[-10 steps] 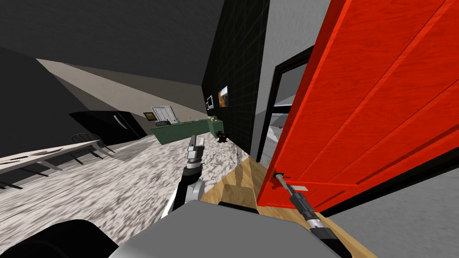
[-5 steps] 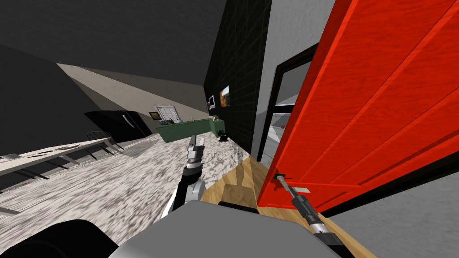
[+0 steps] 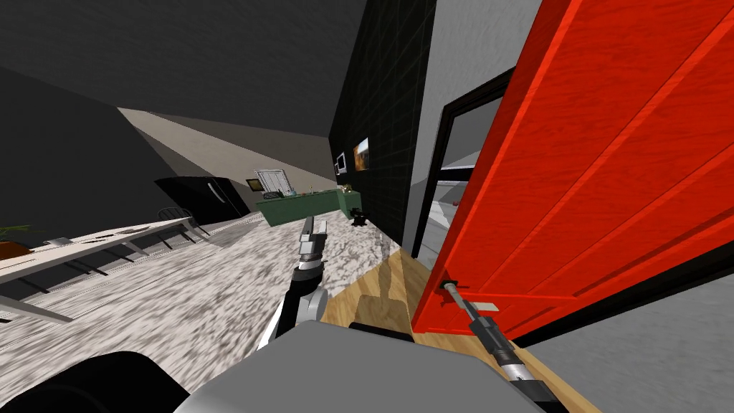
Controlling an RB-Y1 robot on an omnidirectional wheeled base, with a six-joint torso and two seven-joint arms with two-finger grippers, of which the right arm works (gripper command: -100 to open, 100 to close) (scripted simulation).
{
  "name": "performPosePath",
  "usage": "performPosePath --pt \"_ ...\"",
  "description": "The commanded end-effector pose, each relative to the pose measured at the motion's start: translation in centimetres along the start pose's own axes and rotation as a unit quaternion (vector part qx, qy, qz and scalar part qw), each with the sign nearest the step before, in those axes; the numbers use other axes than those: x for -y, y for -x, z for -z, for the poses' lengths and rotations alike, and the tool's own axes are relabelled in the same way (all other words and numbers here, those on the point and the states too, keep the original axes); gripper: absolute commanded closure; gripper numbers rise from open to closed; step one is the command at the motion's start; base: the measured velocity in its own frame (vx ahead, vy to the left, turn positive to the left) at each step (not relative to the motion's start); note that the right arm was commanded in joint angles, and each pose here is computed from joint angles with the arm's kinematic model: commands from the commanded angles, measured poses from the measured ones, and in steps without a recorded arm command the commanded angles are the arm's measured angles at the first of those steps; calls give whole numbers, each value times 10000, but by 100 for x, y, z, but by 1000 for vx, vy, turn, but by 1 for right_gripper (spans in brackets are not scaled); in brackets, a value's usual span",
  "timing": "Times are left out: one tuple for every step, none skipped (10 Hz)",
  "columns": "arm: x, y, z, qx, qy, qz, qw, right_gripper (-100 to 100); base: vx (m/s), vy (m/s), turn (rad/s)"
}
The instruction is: Pull the door open
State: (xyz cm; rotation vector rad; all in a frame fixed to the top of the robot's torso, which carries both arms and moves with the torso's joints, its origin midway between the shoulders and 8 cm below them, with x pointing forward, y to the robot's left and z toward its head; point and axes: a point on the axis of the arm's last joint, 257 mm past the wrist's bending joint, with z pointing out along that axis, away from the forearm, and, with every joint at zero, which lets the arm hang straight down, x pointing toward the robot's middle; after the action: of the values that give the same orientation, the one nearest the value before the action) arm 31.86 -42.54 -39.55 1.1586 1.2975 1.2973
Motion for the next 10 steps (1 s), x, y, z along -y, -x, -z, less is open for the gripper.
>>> performPosePath --pt "-28 66 7 38 25 30 10000 100 0 0 0" --pt "12 7 3 4 -11 3 10000 100 2 6 3" --pt "14 -2 -68 42 3 6 10000 100 -99 -38 125" --pt "14 -2 -68 42 3 6 10000 100 -120 -49 116" --pt "15 -5 -129 77 11 13 10000 100 -143 -51 133" --pt "14 -8 -178 107 18 18 9999 100 -189 -75 142" --pt "14 -8 -178 107 18 18 9999 100 -136 -60 55" --pt "13 -12 -260 156 28 26 9999 100 -140 -68 128" --pt "12 -15 -319 192 34 31 9998 100 -170 -48 203" --pt "11 -17 -350 211 37 33 9998 100 -169 -56 117"
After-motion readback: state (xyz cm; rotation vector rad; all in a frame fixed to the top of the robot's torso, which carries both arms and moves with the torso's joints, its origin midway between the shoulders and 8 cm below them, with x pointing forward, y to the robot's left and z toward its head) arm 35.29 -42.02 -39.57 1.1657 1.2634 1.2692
